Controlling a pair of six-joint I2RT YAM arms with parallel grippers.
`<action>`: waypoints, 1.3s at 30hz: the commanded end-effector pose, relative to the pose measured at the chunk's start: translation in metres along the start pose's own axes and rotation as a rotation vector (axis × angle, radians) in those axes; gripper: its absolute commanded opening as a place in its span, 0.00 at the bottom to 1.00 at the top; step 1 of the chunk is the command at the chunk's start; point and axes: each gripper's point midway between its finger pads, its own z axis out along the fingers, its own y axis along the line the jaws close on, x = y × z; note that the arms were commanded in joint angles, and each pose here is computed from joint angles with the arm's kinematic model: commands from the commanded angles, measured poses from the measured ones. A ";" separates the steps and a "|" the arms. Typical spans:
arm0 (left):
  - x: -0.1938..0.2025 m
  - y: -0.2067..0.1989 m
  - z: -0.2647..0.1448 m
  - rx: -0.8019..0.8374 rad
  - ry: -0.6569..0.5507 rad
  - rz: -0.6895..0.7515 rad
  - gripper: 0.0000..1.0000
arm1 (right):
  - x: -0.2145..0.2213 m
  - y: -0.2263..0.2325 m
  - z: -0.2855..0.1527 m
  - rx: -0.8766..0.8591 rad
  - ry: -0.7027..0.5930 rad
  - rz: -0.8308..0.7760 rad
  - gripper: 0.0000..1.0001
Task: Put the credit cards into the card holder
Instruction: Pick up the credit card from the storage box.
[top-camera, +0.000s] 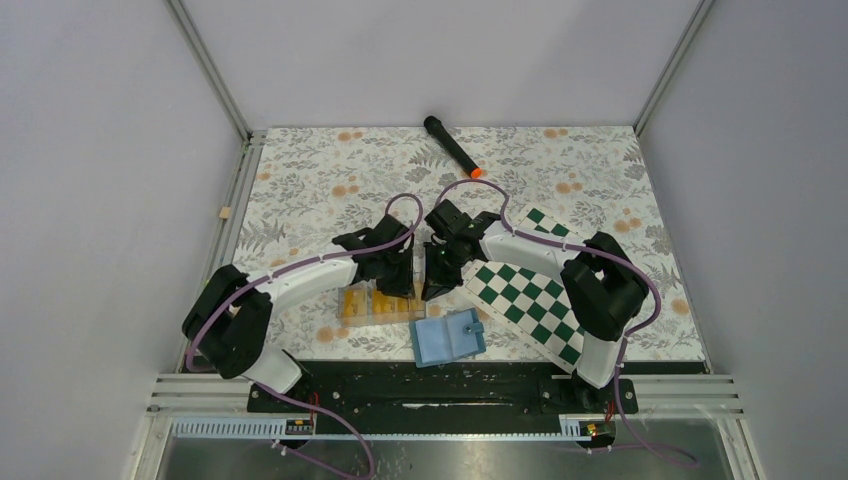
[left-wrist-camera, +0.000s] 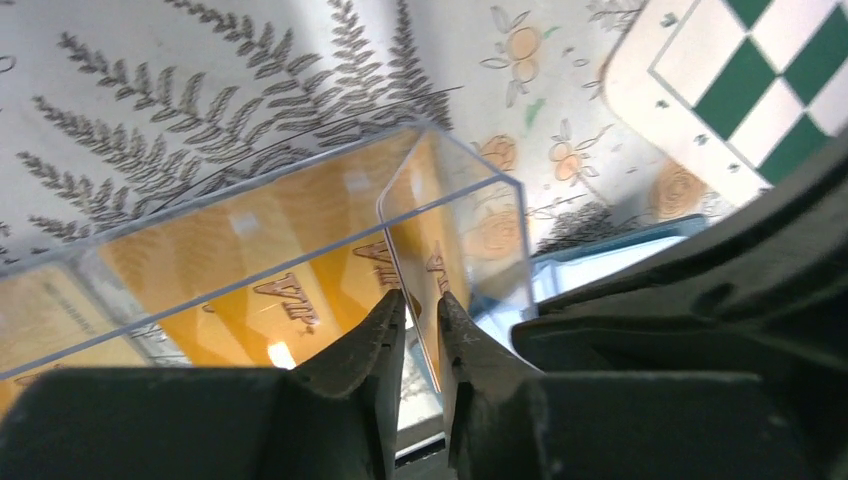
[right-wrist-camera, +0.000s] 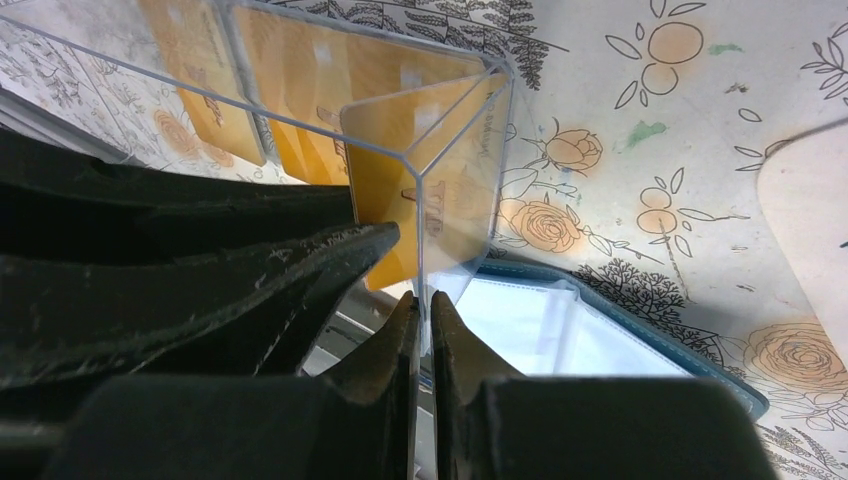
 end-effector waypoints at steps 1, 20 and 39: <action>0.000 0.016 0.000 -0.087 0.010 0.038 0.20 | 0.003 0.020 -0.014 -0.076 -0.005 -0.038 0.10; 0.017 0.025 0.031 -0.159 0.104 0.068 0.15 | 0.004 0.018 -0.011 -0.073 0.004 -0.039 0.11; -0.013 -0.025 -0.007 0.000 -0.036 0.088 0.00 | 0.005 0.018 -0.010 -0.081 0.005 -0.035 0.10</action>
